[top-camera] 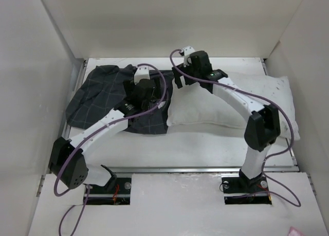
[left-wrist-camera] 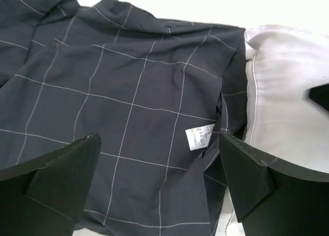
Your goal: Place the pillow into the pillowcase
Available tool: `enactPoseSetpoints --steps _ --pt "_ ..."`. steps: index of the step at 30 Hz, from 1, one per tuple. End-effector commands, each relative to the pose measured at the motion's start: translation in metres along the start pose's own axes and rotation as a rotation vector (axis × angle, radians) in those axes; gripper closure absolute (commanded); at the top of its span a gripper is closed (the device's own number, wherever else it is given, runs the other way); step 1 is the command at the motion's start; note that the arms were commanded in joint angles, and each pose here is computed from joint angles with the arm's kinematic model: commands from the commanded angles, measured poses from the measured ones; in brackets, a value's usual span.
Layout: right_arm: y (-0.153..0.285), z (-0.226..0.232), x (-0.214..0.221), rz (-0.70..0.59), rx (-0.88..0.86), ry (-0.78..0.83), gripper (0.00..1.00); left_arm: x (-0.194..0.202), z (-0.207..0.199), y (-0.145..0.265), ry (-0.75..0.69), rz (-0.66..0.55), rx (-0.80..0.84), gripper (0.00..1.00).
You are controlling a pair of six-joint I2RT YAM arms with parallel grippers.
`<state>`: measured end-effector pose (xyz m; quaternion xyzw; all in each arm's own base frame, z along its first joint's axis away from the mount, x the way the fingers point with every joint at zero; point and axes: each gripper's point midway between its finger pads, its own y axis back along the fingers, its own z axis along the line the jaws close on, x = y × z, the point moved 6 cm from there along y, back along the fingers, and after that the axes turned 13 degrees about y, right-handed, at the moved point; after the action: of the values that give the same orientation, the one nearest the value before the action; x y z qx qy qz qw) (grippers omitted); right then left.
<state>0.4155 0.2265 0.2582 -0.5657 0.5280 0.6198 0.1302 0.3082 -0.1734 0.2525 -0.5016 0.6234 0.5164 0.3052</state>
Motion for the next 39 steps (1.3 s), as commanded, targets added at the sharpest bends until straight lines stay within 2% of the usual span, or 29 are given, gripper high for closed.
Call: enactPoseSetpoints --steps 1,5,7,9,10,11,14,15,18,20,23,26,31,33,34,36,39 --pt "-0.019 -0.003 0.010 0.091 0.061 0.055 0.00 -0.013 -0.012 -0.006 0.026 0.016 0.052 0.00" --pt "-0.069 0.001 0.059 0.272 0.089 0.064 0.00 -0.009 -0.013 -0.016 -0.007 0.053 0.070 0.00" --pt "-0.082 0.001 0.073 0.321 0.104 0.072 0.02 -0.008 -0.008 -0.024 -0.001 0.078 0.075 0.00" --pt "-0.089 -0.001 0.082 0.351 0.147 0.060 0.16 -0.009 -0.007 -0.028 0.004 0.080 0.073 0.00" --pt "-0.089 -0.002 0.087 0.367 0.163 0.065 0.24 -0.010 -0.005 -0.029 0.007 0.082 0.073 0.00" --pt "-0.088 -0.004 0.096 0.395 0.199 0.063 0.52 -0.010 -0.006 -0.029 -0.005 0.089 0.086 0.00" --pt "-0.081 -0.011 0.093 0.380 0.262 0.049 1.00 -0.004 -0.006 -0.037 -0.024 0.118 0.118 0.00" --pt "-0.077 -0.011 0.094 0.374 0.264 0.048 1.00 -0.004 -0.008 -0.037 -0.023 0.125 0.130 0.00" --pt "-0.039 -0.024 0.045 0.188 0.225 0.014 1.00 0.009 -0.015 -0.048 -0.097 0.176 0.179 0.00" --pt "0.008 -0.040 -0.006 -0.024 0.221 -0.023 1.00 0.022 -0.017 -0.059 -0.147 0.208 0.189 0.00" --pt "0.062 -0.061 -0.041 -0.187 0.164 -0.046 1.00 0.040 -0.020 -0.076 -0.178 0.254 0.176 0.00" --pt "0.099 -0.075 -0.058 -0.286 0.126 -0.047 1.00 0.061 -0.021 -0.090 -0.193 0.333 0.150 0.03" --pt "0.118 -0.079 -0.062 -0.327 0.114 -0.044 1.00 0.091 -0.019 -0.106 -0.214 0.419 0.127 0.05" --pt "0.120 -0.078 -0.061 -0.329 0.105 -0.042 1.00 0.086 -0.023 -0.116 -0.199 0.395 0.080 0.07" --pt "0.120 -0.076 -0.060 -0.321 0.092 -0.042 1.00 0.096 -0.018 -0.122 -0.224 0.422 0.039 0.07" --pt "0.122 -0.079 -0.057 -0.318 0.101 -0.046 1.00 0.099 -0.020 -0.127 -0.238 0.448 0.024 0.12" --pt "0.122 -0.083 -0.056 -0.316 0.110 -0.049 1.00 0.107 -0.022 -0.128 -0.241 0.493 0.045 0.13"
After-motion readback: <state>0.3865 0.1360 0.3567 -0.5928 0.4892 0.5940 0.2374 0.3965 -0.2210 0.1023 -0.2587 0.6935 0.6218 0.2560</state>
